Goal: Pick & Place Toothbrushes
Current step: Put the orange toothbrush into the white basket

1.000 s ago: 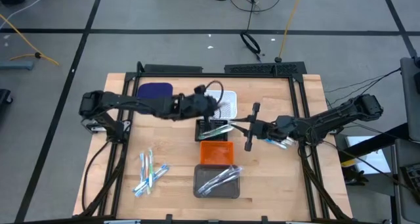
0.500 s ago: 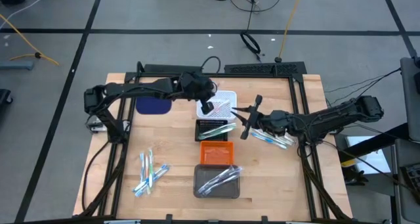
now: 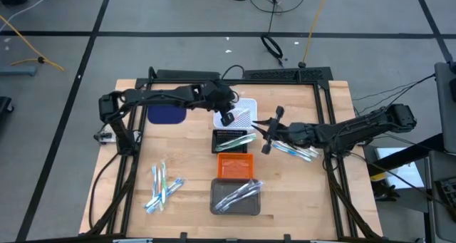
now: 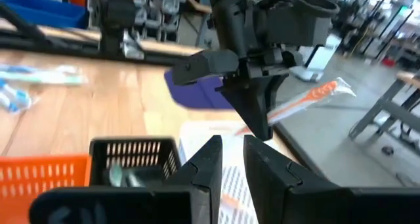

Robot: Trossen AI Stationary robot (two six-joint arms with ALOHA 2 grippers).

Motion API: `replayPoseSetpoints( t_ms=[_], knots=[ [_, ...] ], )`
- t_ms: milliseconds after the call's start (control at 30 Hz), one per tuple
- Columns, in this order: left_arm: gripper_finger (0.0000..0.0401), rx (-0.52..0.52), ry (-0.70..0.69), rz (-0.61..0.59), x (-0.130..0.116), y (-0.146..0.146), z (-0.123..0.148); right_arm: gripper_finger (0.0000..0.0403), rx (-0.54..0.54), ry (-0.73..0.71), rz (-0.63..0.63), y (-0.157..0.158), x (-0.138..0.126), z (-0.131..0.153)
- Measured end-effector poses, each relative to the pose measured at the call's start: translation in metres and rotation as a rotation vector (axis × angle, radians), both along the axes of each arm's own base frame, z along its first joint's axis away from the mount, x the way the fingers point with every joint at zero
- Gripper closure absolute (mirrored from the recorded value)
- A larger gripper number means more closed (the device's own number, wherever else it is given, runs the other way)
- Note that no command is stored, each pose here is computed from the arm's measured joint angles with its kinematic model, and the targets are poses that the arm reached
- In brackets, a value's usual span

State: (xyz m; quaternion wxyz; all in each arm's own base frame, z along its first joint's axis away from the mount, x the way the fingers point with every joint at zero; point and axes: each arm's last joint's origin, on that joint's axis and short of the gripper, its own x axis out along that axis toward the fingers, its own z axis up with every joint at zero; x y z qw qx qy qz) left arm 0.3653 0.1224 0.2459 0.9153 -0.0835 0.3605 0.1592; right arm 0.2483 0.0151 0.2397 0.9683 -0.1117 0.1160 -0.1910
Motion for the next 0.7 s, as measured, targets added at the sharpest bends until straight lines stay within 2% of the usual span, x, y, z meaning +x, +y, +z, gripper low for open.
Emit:
replayPoseSetpoints(
  t_ms=[233, 533, 700],
  knots=[
    [0.0371, -0.045, 0.055, 0.040, 0.006, 0.008, -0.025, 0.0348, 0.054, 0.066, -0.016, 0.000, -0.002, -0.009],
    [0.0366, -0.044, 0.070, 0.035, 0.007, 0.008, -0.028, 0.0348, 0.067, 0.126, -0.024, 0.000, -0.004, -0.015],
    [0.0323, -0.044, 0.071, 0.035, 0.007, 0.008, -0.028, 0.0348, 0.095, 0.145, -0.035, -0.001, -0.006, -0.018]
  ],
)
